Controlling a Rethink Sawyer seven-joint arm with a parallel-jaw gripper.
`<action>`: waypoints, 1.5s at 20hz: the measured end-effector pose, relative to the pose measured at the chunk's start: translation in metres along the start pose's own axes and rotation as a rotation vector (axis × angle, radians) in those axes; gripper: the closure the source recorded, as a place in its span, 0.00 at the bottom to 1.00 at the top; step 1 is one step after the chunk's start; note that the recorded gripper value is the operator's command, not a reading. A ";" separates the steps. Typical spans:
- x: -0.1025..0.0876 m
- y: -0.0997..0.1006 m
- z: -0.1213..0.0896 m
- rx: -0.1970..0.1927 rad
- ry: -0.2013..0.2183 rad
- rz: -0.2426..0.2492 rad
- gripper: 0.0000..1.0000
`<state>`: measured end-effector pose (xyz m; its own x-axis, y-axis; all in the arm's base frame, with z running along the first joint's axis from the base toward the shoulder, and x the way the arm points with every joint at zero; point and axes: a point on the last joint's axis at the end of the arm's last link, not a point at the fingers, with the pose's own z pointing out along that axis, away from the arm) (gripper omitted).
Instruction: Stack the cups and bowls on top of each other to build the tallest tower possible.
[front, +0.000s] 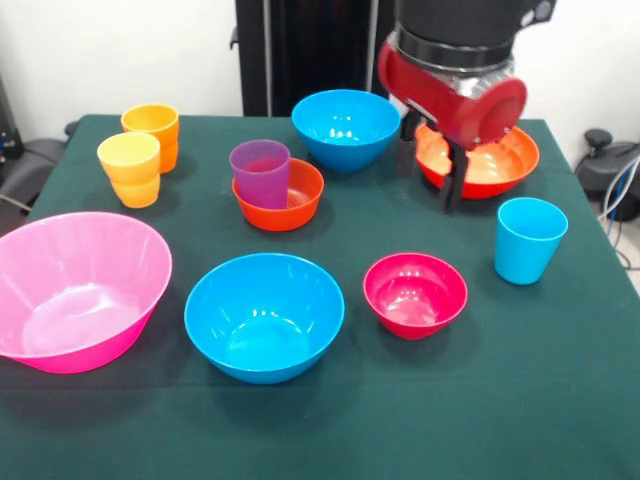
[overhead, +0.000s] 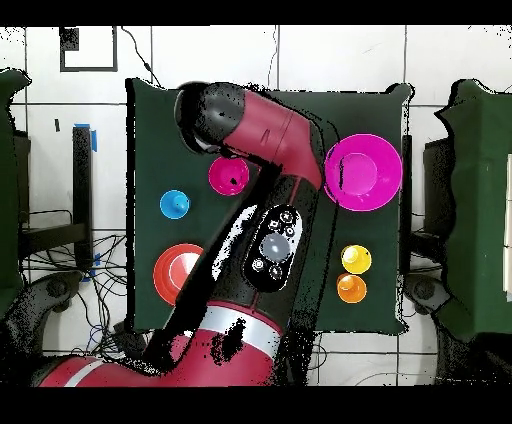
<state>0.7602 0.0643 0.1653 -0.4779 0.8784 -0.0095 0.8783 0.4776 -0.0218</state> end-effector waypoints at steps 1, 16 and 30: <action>0.006 -0.001 0.005 0.008 0.010 -0.001 0.00; 0.031 -0.013 0.045 0.070 0.053 -0.010 0.00; 0.026 -0.038 0.069 0.094 0.040 0.023 0.00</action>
<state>0.7132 0.0675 0.0973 -0.4549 0.8901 0.0283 0.8830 0.4549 -0.1154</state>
